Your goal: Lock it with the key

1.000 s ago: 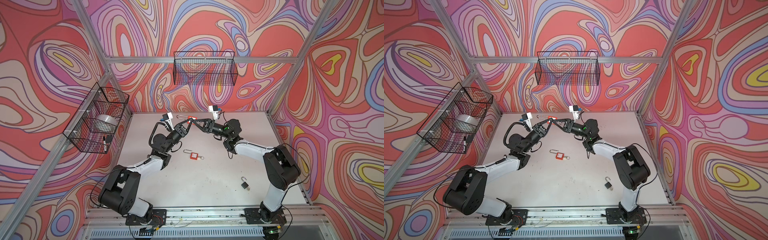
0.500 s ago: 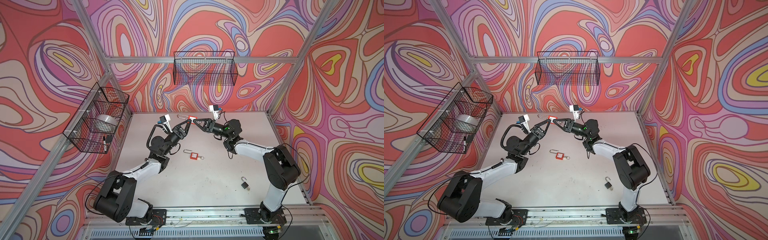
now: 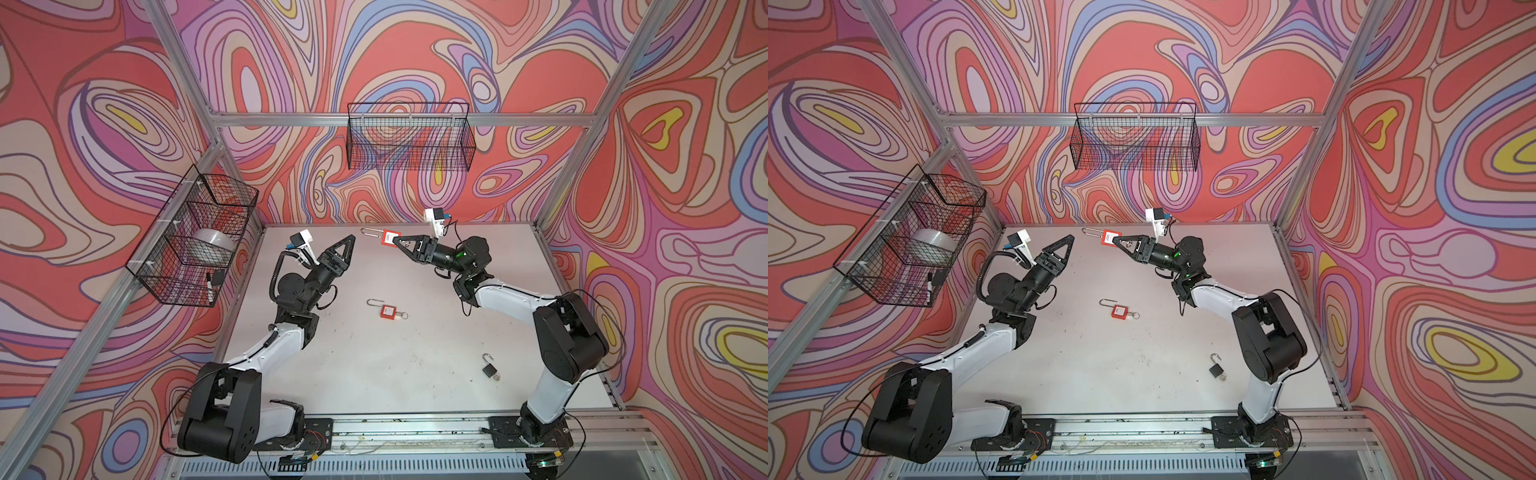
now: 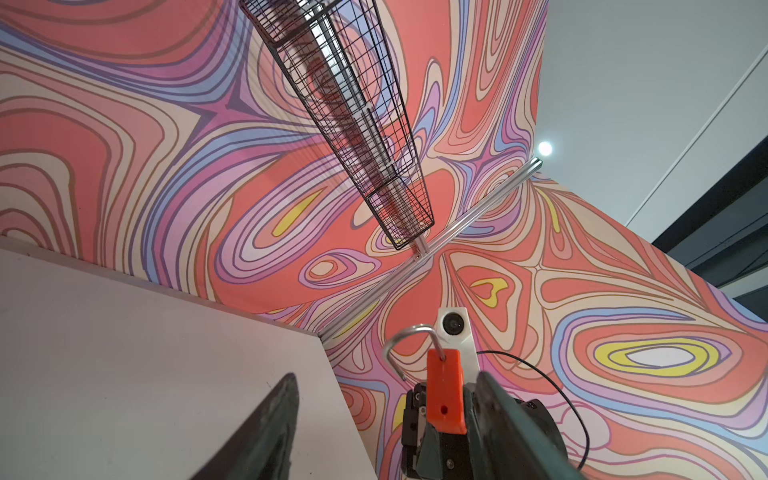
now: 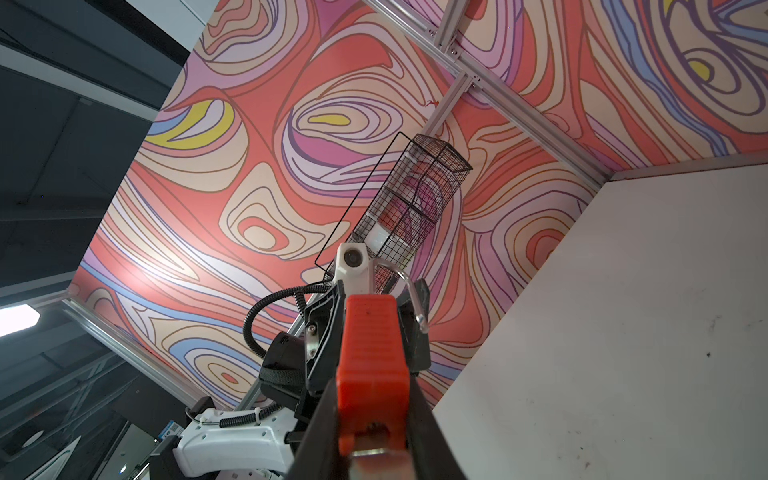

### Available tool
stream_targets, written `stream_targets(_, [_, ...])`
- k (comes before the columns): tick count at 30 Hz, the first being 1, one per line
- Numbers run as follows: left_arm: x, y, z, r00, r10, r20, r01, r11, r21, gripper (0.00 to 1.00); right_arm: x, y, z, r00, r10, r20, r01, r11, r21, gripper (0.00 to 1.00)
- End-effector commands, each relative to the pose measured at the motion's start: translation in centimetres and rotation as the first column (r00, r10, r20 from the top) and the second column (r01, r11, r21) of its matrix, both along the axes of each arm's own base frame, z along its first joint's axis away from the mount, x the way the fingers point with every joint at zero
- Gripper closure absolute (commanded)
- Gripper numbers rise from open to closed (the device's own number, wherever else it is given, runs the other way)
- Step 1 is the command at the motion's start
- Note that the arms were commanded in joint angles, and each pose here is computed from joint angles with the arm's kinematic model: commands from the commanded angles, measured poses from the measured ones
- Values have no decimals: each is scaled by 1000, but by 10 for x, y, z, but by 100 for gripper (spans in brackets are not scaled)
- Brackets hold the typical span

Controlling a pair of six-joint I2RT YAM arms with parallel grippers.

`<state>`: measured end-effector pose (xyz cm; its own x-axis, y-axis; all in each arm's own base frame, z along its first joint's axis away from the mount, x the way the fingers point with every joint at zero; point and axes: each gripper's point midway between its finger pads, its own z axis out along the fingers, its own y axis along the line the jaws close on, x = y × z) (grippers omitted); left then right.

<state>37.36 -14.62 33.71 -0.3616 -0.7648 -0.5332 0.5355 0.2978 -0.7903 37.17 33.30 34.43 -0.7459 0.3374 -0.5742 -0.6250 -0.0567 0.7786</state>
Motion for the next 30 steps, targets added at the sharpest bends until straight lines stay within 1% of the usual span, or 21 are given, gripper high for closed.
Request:
stream_targets(1, [-6, -10, 20, 996, -80, 42, 79, 997, 21, 35, -18, -3, 15, 998, 38, 58, -39, 999, 8, 94])
stream_targets(8, [-2, -18, 26, 988, -142, 60, 142, 990, 3, 33, -21, -2, 12, 997, 60, 50, -60, 998, 3, 94])
stream_targets(12, [-1, -22, 29, 983, -172, 60, 172, 985, -6, 42, -20, -2, 11, 997, 64, 49, -65, 998, 2, 94])
stream_targets(16, [-2, -22, 29, 983, -175, 61, 176, 984, -10, 57, -19, -1, 8, 997, 69, 41, -69, 998, -3, 94])
stream_targets(20, [-3, -24, 29, 980, -190, 58, 191, 981, -14, 60, -17, 0, 4, 997, 71, 32, -72, 997, 0, 94])
stream_targets(23, [-5, -24, 29, 979, -198, 57, 199, 980, -15, 65, -17, 1, 6, 997, 75, 35, -75, 997, 4, 95])
stream_targets(27, [-7, -24, 30, 978, -200, 62, 202, 979, -16, 56, -17, 1, 7, 996, 77, 36, -78, 997, 4, 95])
stream_targets(28, [-7, -24, 30, 977, -202, 63, 203, 979, -14, 55, -12, 4, -3, 997, 79, 16, -79, 997, -6, 95])
stream_targets(30, [-8, -25, 32, 977, -204, 66, 206, 978, -17, 55, -11, 5, -7, 997, 80, 7, -79, 997, -10, 95])
